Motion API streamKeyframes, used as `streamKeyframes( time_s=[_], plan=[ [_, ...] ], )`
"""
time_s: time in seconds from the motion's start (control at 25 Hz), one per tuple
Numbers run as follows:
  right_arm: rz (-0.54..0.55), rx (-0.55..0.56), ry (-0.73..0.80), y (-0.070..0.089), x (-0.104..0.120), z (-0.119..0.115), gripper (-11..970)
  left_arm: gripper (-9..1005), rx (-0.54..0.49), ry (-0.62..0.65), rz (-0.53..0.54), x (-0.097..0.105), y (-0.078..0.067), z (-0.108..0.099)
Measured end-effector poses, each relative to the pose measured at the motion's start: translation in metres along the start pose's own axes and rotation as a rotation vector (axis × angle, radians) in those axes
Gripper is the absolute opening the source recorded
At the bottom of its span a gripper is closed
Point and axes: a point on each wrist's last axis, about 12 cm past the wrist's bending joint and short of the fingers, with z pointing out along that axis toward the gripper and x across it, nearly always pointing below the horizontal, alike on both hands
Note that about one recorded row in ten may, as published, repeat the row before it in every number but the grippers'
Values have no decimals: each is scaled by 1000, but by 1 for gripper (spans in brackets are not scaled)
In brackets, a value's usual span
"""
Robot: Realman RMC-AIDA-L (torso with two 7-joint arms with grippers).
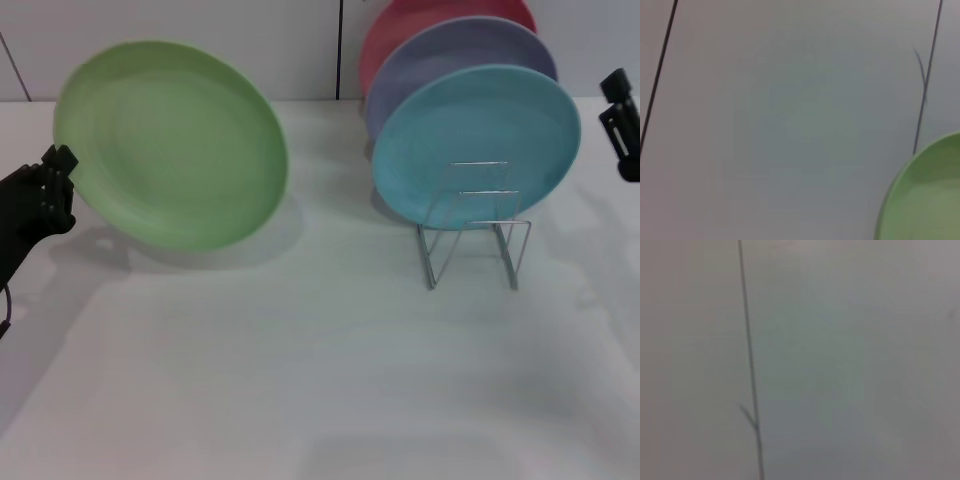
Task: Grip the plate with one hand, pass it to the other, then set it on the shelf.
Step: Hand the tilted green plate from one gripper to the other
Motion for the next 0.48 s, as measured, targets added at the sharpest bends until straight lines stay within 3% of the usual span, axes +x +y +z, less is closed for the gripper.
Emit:
streamKeyframes(
  time_s=[0.48],
  plan=[
    [92,-234,116,45,18,5,652,49,-1,-8,84,5,-4,-3]
  ],
)
